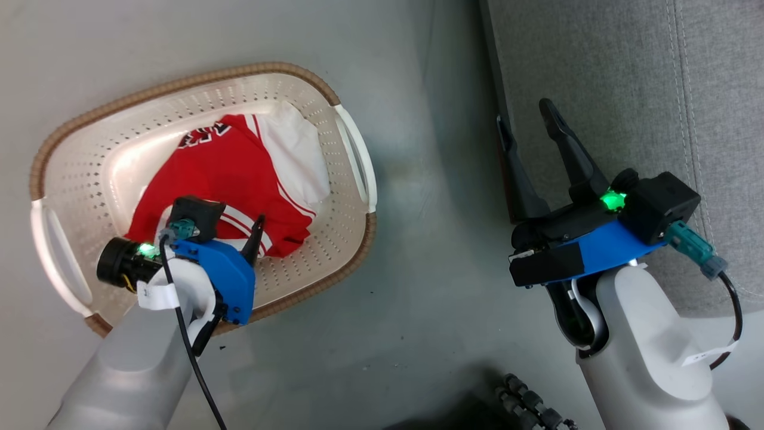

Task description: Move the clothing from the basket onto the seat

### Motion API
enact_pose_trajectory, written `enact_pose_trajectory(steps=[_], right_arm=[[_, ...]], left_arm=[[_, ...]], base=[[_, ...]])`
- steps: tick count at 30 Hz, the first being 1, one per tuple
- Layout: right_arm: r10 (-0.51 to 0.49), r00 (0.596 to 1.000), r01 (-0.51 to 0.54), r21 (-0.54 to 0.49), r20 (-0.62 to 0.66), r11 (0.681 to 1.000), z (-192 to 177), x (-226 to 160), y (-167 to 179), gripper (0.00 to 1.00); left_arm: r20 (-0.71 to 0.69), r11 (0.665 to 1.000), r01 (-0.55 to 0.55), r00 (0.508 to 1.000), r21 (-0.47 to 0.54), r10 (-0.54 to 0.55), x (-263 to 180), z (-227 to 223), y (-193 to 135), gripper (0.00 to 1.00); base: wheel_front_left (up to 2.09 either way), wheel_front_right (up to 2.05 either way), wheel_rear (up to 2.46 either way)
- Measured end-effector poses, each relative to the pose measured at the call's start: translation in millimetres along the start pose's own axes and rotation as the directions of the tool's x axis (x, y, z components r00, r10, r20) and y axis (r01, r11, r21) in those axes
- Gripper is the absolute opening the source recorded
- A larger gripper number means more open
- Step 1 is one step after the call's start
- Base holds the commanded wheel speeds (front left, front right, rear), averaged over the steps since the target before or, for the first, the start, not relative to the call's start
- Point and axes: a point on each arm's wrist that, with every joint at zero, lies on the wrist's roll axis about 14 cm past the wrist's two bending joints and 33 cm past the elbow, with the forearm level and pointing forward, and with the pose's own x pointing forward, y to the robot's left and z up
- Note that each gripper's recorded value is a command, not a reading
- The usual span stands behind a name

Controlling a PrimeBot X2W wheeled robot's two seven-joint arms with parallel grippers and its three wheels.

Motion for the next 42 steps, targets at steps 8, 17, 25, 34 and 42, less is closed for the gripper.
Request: enact_pose_trajectory(steps=[8, 17, 25, 34, 42], right_arm=[[-0.023, 1.000, 0.023, 0.018, -0.010, 1.000, -8, 3, -10, 1.00], [-0.036, 0.999, 0.037, 0.033, -0.024, 0.999, -15, 3, -15, 1.00], [-0.056, 0.998, 0.057, 0.041, -0.042, 0.998, -21, 0, -22, 1.00], [-0.061, 0.997, 0.062, 0.043, -0.040, 0.997, -20, -1, -23, 1.00], [-0.057, 0.998, 0.058, 0.036, -0.039, 0.998, -20, 0, -22, 1.00]], left_arm=[[-0.187, 0.992, -0.005, 0.982, -0.126, -0.019, 16, -44, 3, 1.00], [-0.255, 0.974, -0.023, 0.966, -0.227, -0.036, 33, -58, 3, 1.00], [-0.249, 0.968, -0.010, 0.967, -0.250, -0.054, 49, -56, -4, 1.00], [-0.236, 0.975, -0.009, 0.971, -0.221, -0.045, 52, -51, -2, 0.00], [-0.228, 0.976, -0.010, 0.973, -0.216, -0.041, 50, -48, -1, 0.00]], base=[[0.00, 0.00, 0.00], [0.00, 0.00, 0.00], [0.00, 0.00, 0.00], [0.00, 0.00, 0.00], [0.00, 0.00, 0.00]])
